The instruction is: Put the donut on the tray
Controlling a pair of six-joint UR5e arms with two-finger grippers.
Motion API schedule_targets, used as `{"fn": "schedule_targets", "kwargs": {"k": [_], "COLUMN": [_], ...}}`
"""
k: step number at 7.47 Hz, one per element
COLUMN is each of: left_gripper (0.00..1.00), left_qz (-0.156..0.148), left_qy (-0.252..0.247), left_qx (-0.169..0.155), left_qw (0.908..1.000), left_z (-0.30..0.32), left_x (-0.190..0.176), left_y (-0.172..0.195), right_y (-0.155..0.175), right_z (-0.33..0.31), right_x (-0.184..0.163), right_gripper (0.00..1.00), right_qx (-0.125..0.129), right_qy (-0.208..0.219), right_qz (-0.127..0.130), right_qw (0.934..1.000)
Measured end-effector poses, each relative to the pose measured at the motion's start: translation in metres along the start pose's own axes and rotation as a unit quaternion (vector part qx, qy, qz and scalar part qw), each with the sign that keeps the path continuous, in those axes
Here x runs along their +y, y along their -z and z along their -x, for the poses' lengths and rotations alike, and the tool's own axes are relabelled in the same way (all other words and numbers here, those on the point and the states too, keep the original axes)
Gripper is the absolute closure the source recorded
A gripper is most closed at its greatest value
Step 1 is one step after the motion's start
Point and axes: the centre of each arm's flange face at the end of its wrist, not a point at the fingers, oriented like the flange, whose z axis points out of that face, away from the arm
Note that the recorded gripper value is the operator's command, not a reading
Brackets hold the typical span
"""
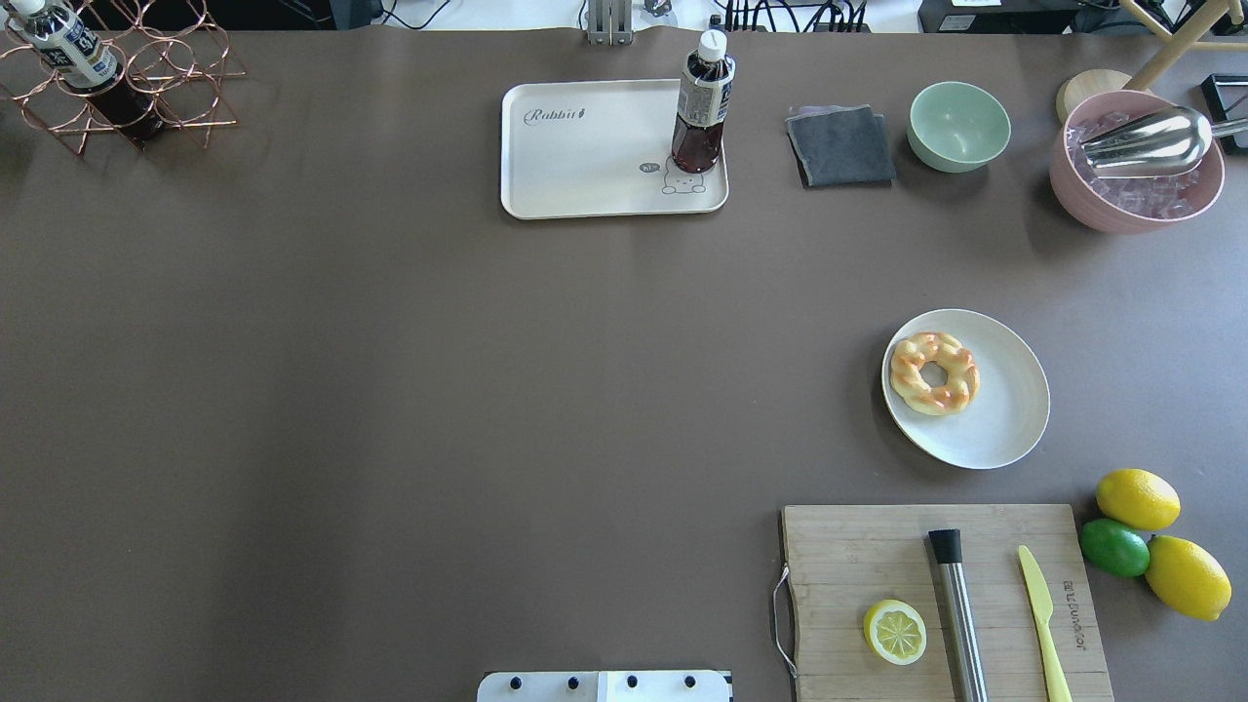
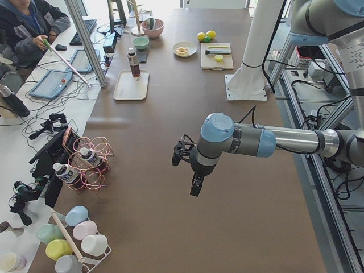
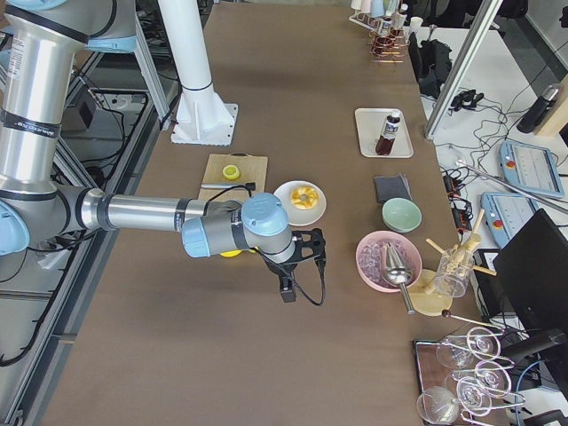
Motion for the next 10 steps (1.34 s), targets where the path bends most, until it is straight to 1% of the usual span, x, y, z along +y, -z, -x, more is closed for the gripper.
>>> {"fn": "schedule_targets", "kwargs": {"k": [2,3,4,6,9,10], "left_gripper": [0.03,0.03,0.03,0.03,0.03,0.03], "left_qz": [0.005,0.006,0.003,-0.003,0.014,0.014], "left_qy": [0.018,0.017,0.011,0.000,-0.010,-0.013], "left_qx": [0.002,0.002,0.003,0.002,0.006,0.007], "left_qw": [0.9998,0.9998,0.9999,1.0000,0.9998,0.9998], "left_z": [0.006,0.007,0.006,0.006,0.008,0.006], "left_x": [0.012,0.015,0.012,-0.006,-0.015,-0.015], "left_y": [-0.003,-0.004,-0.002,-0.001,-0.020,-0.019], "right_y": [-0.008,-0.009,-0.010,-0.010,-0.014,-0.015], "right_z": [0.002,0.004,0.006,0.008,0.003,0.001], "right_x": [0.002,0.002,0.000,-0.005,0.001,0.002], "right_gripper": [0.00,0.00,0.00,0.00,0.00,0.00], "right_qx": [-0.008,-0.012,-0.013,-0.013,-0.010,-0.009], "right_qy": [0.006,0.009,0.012,0.012,0.006,0.005], "right_qz": [0.008,0.009,0.009,0.009,0.014,0.015], "right_qw": [0.9999,0.9998,0.9998,0.9998,0.9998,0.9998]}}
